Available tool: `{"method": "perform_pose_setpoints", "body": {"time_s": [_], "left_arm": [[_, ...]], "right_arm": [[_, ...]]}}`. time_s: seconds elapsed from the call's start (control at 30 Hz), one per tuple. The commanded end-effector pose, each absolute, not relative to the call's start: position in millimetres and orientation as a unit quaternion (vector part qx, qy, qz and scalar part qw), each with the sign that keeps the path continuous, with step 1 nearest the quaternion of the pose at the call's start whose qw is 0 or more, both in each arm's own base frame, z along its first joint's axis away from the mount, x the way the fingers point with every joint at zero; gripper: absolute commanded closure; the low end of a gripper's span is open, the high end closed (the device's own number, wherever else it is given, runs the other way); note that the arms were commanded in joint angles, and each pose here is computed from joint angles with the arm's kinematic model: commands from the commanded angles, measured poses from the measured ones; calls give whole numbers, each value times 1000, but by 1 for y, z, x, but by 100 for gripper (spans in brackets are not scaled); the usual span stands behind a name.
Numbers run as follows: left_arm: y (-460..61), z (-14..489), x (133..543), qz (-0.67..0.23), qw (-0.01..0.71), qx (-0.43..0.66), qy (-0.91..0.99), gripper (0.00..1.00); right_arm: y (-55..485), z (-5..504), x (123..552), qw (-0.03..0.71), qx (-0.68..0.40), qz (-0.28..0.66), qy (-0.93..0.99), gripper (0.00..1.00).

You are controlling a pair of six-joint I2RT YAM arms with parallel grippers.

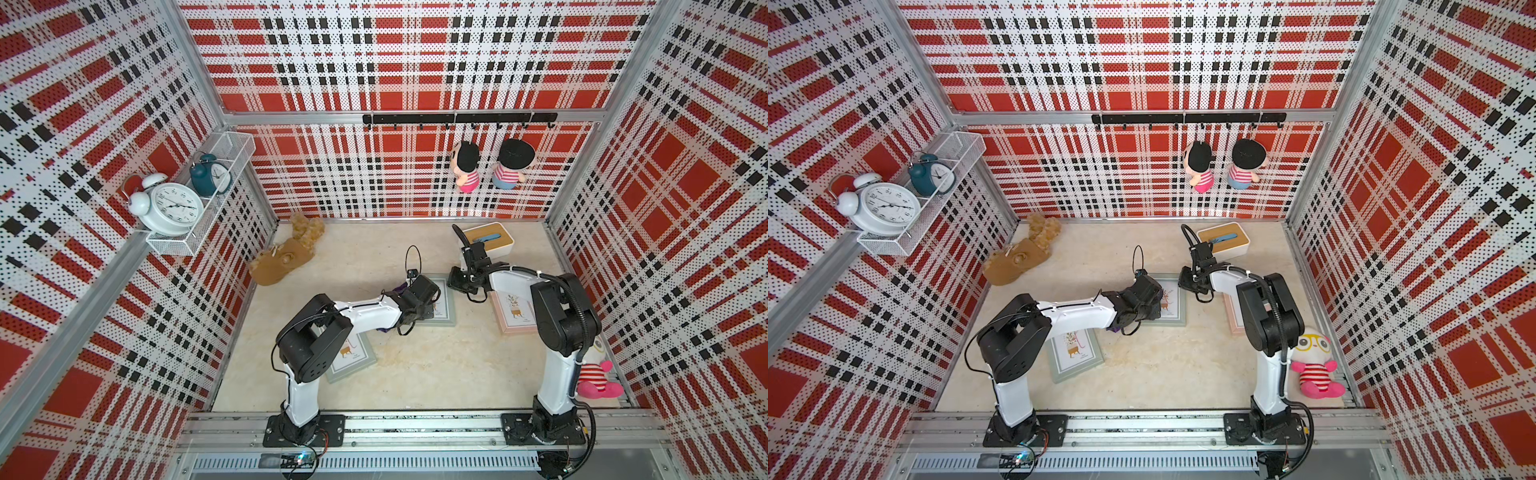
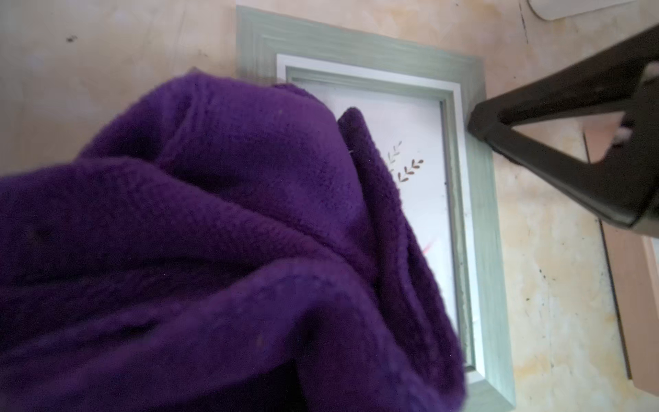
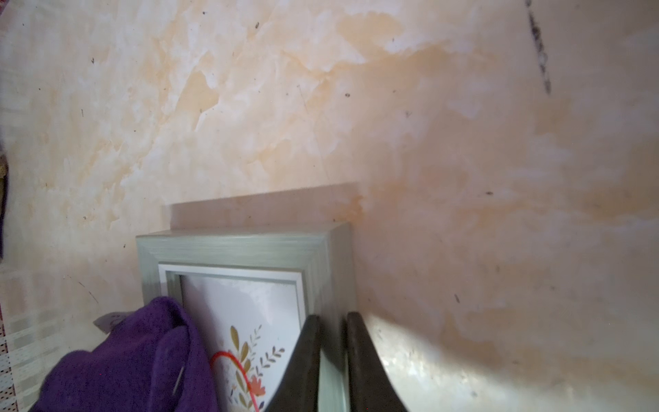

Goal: Wipe the picture frame with a cloth
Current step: Wipe the dirt from the picture frame.

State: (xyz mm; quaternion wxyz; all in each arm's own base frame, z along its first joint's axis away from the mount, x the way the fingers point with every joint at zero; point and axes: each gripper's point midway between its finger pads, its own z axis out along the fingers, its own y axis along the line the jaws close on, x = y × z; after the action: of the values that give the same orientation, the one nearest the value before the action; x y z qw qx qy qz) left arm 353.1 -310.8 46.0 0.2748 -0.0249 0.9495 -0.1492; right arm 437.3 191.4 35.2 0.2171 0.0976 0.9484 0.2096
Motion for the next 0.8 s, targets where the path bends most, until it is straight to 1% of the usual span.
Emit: {"method": "perform_pose_setpoints", "body": {"time_s": [0.0, 0.07, 0.13, 0.2, 0.27, 0.33, 0.4, 0.57, 0.67, 0.77], "left_arm": [[-283, 33, 386, -117, 259, -32, 958, 100], [-290, 40, 418, -134, 272, -29, 952, 100], [-295, 39, 440, -137, 276, -25, 951, 100], [-295, 33, 452, -128, 274, -23, 953, 100], [-288, 27, 454, -114, 270, -25, 956, 100], [-283, 23, 443, -108, 262, -22, 959, 100], [-278, 17, 423, -101, 247, -16, 964, 100], [-269, 9, 349, -90, 212, 7, 973, 100], [-265, 4, 313, -88, 191, 18, 977, 100], [-262, 4, 300, -77, 185, 28, 979, 100]], "right_arm": [[174, -12, 408, 153, 113, 159, 969, 84], [174, -14, 408, 152, 115, 159, 969, 84], [175, -14, 408, 152, 116, 160, 968, 84], [174, -13, 409, 153, 117, 158, 969, 84], [174, -14, 409, 152, 115, 157, 969, 84], [174, -15, 409, 149, 112, 157, 970, 84], [174, -16, 409, 149, 112, 156, 970, 84], [173, -18, 408, 147, 113, 154, 971, 84], [173, -19, 408, 146, 112, 154, 971, 84], [173, -18, 408, 147, 113, 154, 971, 84]]}}
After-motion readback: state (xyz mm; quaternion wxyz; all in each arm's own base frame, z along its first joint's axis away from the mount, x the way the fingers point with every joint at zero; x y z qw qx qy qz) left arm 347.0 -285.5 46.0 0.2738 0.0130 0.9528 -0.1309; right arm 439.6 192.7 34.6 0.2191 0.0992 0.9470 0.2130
